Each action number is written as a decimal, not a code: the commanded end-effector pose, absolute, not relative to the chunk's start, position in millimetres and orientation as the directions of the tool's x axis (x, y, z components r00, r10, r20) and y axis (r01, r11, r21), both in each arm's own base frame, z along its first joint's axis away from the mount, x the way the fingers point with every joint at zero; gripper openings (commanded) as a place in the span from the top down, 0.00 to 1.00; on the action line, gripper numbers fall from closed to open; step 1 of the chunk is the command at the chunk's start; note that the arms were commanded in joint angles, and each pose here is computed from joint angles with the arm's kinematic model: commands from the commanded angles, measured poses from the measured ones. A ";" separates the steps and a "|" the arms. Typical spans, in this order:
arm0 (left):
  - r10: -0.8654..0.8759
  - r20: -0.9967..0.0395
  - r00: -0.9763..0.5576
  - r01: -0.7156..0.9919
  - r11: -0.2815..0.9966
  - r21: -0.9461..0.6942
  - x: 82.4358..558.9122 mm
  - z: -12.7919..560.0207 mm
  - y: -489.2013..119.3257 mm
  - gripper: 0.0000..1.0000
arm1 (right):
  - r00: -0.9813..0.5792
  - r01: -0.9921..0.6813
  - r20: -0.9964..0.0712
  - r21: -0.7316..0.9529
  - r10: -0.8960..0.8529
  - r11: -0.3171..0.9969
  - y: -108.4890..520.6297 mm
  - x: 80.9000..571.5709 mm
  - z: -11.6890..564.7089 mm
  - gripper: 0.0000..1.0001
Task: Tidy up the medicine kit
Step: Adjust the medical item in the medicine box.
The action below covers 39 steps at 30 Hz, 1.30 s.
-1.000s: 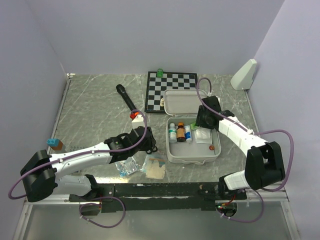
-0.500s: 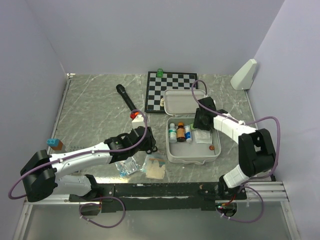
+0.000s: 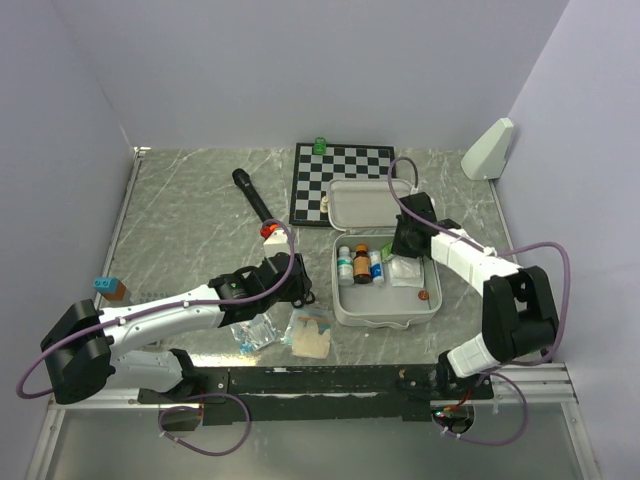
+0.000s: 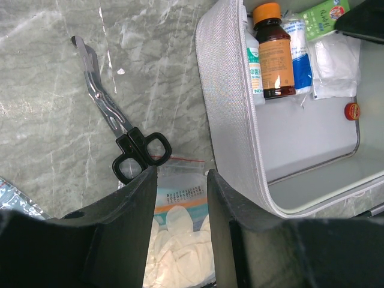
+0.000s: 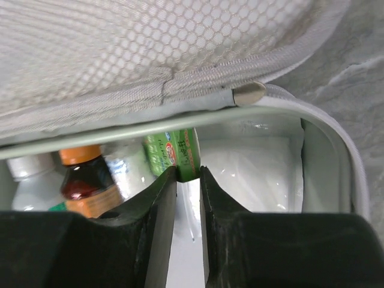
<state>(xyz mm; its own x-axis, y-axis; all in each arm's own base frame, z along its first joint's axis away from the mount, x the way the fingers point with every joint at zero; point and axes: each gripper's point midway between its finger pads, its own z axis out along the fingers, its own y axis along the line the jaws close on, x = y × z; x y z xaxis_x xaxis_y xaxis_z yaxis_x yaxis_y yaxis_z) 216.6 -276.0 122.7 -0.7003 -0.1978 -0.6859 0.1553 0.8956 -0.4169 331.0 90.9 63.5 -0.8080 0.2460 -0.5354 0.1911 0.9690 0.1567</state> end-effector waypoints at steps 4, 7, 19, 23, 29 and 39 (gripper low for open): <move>-0.224 -0.695 -0.683 0.162 0.881 -0.444 224.1 136.7 -285.2 0.56 | -0.720 0.167 -0.641 0.214 0.268 0.962 89.1 335.9 117.8 0.94; -0.227 -0.695 -0.682 0.165 0.878 -0.449 223.7 137.3 -285.5 0.56 | -0.723 0.169 -0.637 0.211 0.267 0.963 86.6 327.9 125.1 1.00; -0.224 -0.685 -0.693 0.187 0.862 -0.471 219.8 138.9 -290.9 0.57 | -0.816 0.083 -0.570 0.055 0.100 0.995 90.8 297.4 132.8 1.00; -0.229 -0.686 -0.691 0.184 0.862 -0.473 220.4 139.9 -289.9 0.57 | -0.848 0.066 -0.528 -0.009 0.051 0.998 92.4 298.3 123.4 1.00; -0.229 -0.683 -0.694 0.202 0.848 -0.490 221.3 149.0 -298.1 0.57 | -0.863 0.054 -0.505 -0.143 -0.026 0.988 87.1 304.9 116.2 1.00; -0.216 -0.679 -0.702 0.202 0.853 -0.481 219.7 141.3 -298.1 0.57 | -0.888 0.006 -0.456 -0.148 -0.063 0.989 101.9 314.5 99.2 1.00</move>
